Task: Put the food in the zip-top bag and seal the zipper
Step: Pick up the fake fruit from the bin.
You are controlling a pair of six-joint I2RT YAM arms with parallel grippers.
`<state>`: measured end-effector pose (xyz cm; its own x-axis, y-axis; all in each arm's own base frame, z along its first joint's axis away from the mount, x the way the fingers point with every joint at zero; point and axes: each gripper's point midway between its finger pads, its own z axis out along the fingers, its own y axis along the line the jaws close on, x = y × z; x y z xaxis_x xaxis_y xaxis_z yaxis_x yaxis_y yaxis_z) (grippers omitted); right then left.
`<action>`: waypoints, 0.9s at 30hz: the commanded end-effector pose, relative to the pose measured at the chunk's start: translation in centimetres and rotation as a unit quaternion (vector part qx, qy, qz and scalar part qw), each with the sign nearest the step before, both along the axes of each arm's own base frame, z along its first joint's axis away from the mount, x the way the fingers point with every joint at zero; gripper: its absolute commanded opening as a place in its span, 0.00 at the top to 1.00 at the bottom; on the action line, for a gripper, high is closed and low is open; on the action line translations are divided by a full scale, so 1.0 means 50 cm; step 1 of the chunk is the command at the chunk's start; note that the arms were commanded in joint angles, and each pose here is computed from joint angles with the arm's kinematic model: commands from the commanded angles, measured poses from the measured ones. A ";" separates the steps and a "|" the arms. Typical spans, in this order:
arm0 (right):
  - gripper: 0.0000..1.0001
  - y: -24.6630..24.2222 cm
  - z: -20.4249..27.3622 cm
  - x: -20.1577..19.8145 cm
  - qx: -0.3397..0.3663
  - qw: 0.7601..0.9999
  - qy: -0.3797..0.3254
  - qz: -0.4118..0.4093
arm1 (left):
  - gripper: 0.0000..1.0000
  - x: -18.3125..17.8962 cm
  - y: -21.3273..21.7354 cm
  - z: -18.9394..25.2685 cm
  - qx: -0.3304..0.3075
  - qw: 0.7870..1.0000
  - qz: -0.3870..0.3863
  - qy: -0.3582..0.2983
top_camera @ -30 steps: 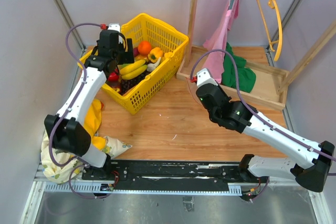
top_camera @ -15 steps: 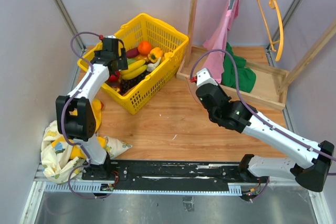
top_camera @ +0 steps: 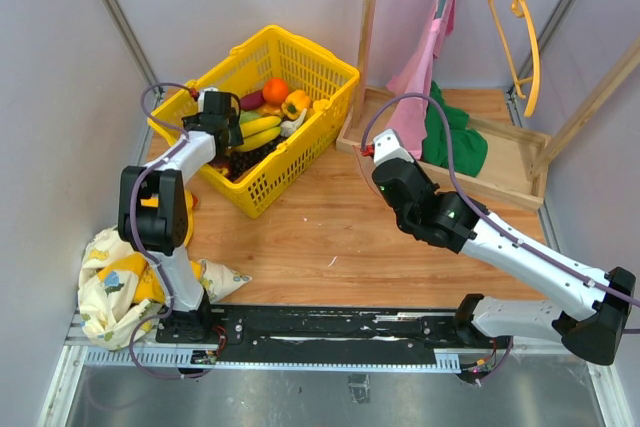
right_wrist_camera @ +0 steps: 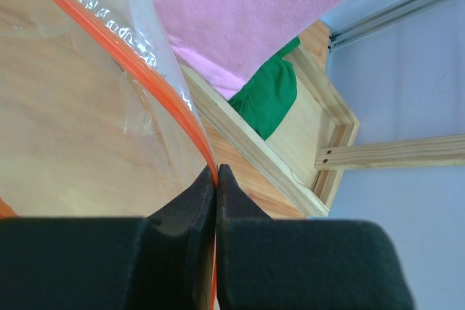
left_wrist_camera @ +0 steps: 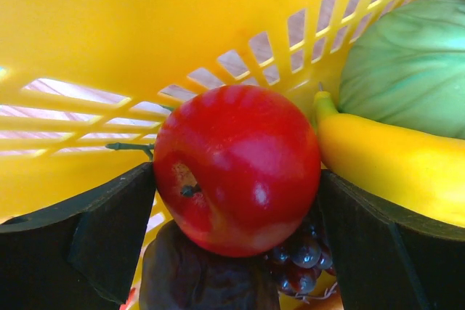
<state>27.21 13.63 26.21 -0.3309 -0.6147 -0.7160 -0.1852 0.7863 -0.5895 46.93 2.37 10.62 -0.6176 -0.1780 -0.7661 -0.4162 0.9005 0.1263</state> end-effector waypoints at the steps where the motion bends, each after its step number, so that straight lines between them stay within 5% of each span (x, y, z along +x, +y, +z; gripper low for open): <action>1: 0.99 0.006 0.009 0.000 0.002 1.000 -0.011 0.001 | 0.06 0.022 0.009 -0.018 -0.014 0.999 0.023 -0.029; 18: 0.99 0.008 0.013 -0.003 0.011 1.000 -0.010 0.003 | 0.39 0.009 -0.025 0.145 -0.042 0.992 -0.040 -0.112; 27: 0.99 0.007 0.013 -0.002 0.014 1.000 -0.010 -0.001 | 0.45 -0.035 -0.088 0.240 -0.102 0.978 -0.111 -0.147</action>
